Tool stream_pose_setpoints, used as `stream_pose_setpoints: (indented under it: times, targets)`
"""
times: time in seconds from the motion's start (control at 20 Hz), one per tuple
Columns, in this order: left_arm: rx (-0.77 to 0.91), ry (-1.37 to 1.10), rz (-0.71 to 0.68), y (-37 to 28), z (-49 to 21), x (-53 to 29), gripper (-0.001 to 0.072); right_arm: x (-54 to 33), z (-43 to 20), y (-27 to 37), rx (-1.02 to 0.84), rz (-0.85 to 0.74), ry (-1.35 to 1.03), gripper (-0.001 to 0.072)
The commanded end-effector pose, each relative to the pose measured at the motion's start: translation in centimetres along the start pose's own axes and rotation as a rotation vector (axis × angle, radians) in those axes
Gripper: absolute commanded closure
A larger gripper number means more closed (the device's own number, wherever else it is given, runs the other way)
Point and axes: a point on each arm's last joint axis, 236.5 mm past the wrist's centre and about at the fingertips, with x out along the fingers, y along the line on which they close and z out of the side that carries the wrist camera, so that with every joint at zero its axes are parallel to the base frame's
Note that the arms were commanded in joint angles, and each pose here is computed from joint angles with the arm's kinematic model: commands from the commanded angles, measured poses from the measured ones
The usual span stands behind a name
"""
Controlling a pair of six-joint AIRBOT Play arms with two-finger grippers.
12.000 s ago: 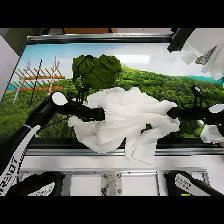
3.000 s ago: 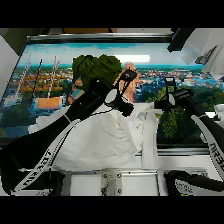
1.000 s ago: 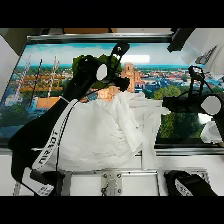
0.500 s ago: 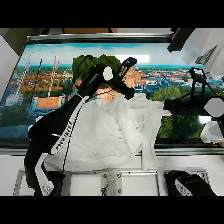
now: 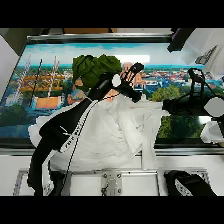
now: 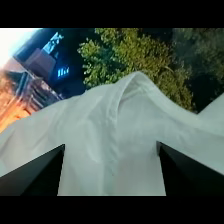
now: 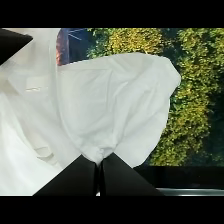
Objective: Fold the clothes and pants, and hang the long-sleeved shirts on hangers.
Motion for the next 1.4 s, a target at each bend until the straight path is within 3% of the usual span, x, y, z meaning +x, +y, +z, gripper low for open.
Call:
stream_pose_setpoints:
  times: [0.0, 0.4, 0.45, 0.55, 0.6, 0.8, 0.95, 1.15, 1.35]
  targets:
    - [-0.097, -0.103, 0.029, 0.9, 2.0, 1.0, 0.0082, 0.0, -0.2, 0.5, 0.002, 0.016, 0.006, 0.0692]
    - [-0.09, -0.042, 0.015, -0.1, -0.1, 2.8, 0.0084, 0.4, -0.9, 2.1, -0.047, 0.038, 0.026, 0.0692]
    - [-0.091, -0.024, 0.012, -0.2, -0.7, 3.2, 0.012, 0.3, -1.0, 2.1, -0.047, 0.039, 0.027, 0.0692]
    - [-0.097, 0.028, 0.005, -0.2, -2.2, 4.0, 0.0537, 0.3, -1.0, 2.1, -0.047, 0.038, 0.026, 0.0692]
    - [-0.12, 0.033, 0.007, 0.1, -2.3, 3.9, 0.0687, 0.3, -1.0, 2.1, -0.047, 0.038, 0.026, 0.0692]
    - [-0.194, -0.088, 0.041, 3.0, 3.0, -2.5, 0.0694, -0.6, 0.8, -0.8, -0.093, -0.09, -0.032, 0.0693]
    - [-0.124, -0.399, 0.174, 4.8, 10.9, -17.8, 0.0695, -6.7, 6.4, -2.1, -0.117, -0.146, -0.178, 0.0693]
    - [-0.019, -0.758, 0.184, -3.3, 13.7, -38.5, 0.0694, -17.7, 12.5, 0.7, -0.151, -0.1, -0.402, 0.0693]
    - [0.089, -0.892, 0.104, -12.6, 9.1, -48.7, 0.0694, -25.3, 12.3, 1.9, -0.132, -0.056, -0.53, 0.0694]
